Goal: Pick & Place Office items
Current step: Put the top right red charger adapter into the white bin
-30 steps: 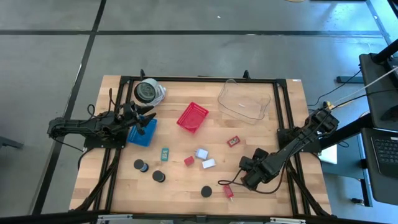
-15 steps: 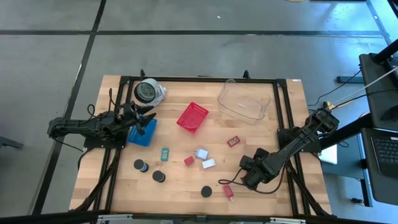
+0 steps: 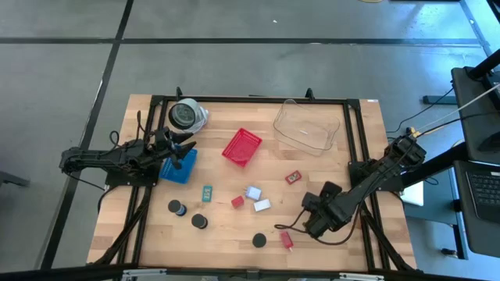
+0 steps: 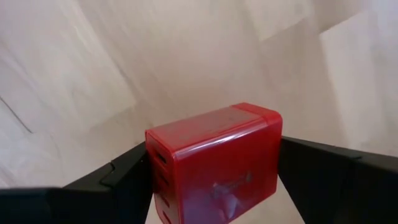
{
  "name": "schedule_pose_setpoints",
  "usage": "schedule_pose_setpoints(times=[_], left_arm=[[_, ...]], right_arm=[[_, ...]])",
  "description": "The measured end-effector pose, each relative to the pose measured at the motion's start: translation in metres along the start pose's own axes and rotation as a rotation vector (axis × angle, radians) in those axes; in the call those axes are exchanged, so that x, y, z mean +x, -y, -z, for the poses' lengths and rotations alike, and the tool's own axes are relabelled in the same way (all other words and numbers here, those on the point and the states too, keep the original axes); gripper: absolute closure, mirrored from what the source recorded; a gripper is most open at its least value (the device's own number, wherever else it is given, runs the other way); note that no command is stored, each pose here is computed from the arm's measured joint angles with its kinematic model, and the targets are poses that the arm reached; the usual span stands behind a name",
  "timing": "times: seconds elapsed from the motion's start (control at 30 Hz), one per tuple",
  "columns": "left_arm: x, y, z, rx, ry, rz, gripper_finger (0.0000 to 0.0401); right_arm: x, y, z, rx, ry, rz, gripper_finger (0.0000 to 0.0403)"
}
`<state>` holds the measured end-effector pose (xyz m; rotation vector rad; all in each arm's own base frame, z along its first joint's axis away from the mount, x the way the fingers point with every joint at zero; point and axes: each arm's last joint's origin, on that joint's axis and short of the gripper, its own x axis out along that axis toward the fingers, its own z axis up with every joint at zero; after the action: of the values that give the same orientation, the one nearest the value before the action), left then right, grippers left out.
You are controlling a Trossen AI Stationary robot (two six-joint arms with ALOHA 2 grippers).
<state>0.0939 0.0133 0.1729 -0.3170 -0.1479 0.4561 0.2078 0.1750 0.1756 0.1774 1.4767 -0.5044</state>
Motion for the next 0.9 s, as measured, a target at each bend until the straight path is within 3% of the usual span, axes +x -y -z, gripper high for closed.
schedule_pose_setpoints(times=[0.2,0.37,0.67,0.8,0.9], left_arm=[[0.000,0.000,0.000,0.000,0.000,0.000,0.0189],[0.000,0.000,0.000,0.000,0.000,0.000,0.0189],[0.000,0.000,0.000,-0.015,0.000,0.001,0.0189],[0.000,0.000,0.000,-0.014,0.000,0.001,0.0189],[0.000,0.000,0.000,-0.002,0.000,0.000,0.0189]], right_arm=[[-0.021,0.009,-0.016,0.057,0.039,0.085,0.0117],[-0.044,0.035,-0.037,0.098,0.123,0.152,0.0116],[-0.096,0.130,-0.078,0.267,0.356,0.205,0.0115],[-0.101,0.169,-0.094,0.401,0.430,0.205,0.0115],[-0.092,0.189,-0.113,0.423,0.487,0.183,0.0115]])
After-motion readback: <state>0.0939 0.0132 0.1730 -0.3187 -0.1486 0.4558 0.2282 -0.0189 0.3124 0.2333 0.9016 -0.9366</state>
